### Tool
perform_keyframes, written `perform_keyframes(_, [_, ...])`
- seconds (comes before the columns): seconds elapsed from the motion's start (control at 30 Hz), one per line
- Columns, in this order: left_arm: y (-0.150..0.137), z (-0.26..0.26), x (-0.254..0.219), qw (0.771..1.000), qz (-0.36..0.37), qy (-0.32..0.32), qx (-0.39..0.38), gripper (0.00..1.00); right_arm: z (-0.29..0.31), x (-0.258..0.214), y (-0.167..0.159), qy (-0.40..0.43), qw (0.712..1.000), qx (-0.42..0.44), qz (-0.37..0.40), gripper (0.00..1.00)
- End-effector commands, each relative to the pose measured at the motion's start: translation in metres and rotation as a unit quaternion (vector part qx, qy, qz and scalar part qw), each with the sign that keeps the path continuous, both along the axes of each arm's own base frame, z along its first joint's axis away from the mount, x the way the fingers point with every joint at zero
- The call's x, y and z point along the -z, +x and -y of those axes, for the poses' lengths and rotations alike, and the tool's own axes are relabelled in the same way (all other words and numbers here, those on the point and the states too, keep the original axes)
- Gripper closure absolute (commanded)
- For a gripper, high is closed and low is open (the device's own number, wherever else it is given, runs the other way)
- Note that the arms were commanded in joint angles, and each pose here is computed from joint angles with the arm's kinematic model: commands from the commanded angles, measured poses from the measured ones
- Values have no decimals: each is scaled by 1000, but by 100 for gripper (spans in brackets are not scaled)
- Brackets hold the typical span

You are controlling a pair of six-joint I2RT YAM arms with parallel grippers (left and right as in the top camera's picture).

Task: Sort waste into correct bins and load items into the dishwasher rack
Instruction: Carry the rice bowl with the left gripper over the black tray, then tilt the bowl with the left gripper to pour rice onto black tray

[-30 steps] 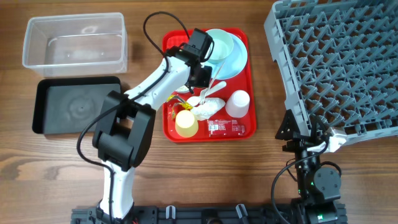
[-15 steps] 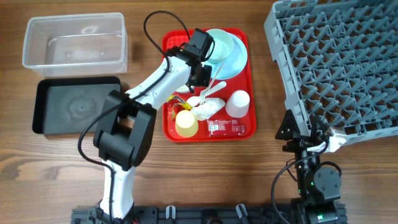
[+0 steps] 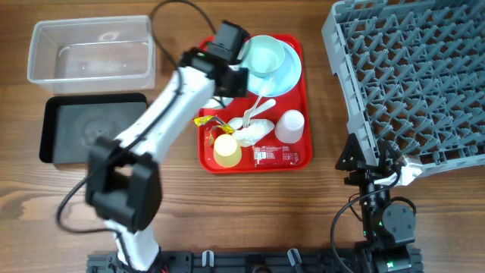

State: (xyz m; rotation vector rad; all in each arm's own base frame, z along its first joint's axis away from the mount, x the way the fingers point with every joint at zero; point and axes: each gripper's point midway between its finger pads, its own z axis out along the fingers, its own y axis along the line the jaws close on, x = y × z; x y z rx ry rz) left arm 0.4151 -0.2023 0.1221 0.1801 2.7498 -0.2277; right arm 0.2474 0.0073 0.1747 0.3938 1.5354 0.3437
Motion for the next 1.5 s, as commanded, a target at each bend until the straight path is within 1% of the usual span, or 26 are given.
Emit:
perform_keyframes(0.0, [2,-57,-40,995,4,-20,-96,96,-2,0,0,5,1000,-8,1,0])
perform_keyframes(0.13, [-17,-111,-45,984,-44,-20,-171,96,-2,0,0,5,1000,-8,1,0])
perform_keyframes(0.17, [-26,-129,-44,979,-68,-23,-191,96,-2,0,0,6,1000,-8,1,0])
perform_keyframes(0.27, [-39,-164,-41,966,-104,-34,-233,96,-2,0,0,6,1000,-8,1,0])
perform_keyframes(0.4, [-45,-195,-32,957,-127,-76,-251,96,-2,0,0,5,1000,-8,1,0])
perform_keyframes(0.57, [-57,-237,-14,949,-141,-101,-265,96,-2,0,0,5,1000,-8,1,0])
perform_keyframes(0.63, [-60,-250,-8,944,-138,-145,-264,96,-2,0,0,5,1000,-8,1,0])
perform_keyframes(0.67, [-59,-252,-8,941,-129,-184,-254,96,-2,0,0,6,1000,-8,1,0])
perform_keyframes(0.73, [-57,-256,-9,934,-109,-239,-240,96,-2,0,0,5,1000,-8,1,0])
perform_keyframes(0.8, [-58,-262,-7,928,-95,-272,-235,96,-2,0,0,6,1000,-8,1,0])
perform_keyframes(0.87, [-61,-265,-4,925,-87,-290,-229,96,-2,0,0,6,1000,-8,1,0])
perform_keyframes(1.0, [-70,-263,-1,923,-51,-338,-174,96,-2,0,0,5,1000,-8,1,0])
perform_keyframes(1.13, [-80,-275,6,908,-37,-371,-192,96,-2,0,0,5,1000,-8,1,0])
perform_keyframes(1.27, [-85,-287,-4,889,6,-416,-191,96,-2,0,0,5,1000,-8,0,0])
perform_keyframes(1.4, [-87,-305,-13,874,33,-437,-211,96,-2,0,0,5,1000,-8,0,0])
perform_keyframes(1.47, [-87,-310,-19,867,52,-449,-208,96,-2,0,0,5,1000,-8,0,0])
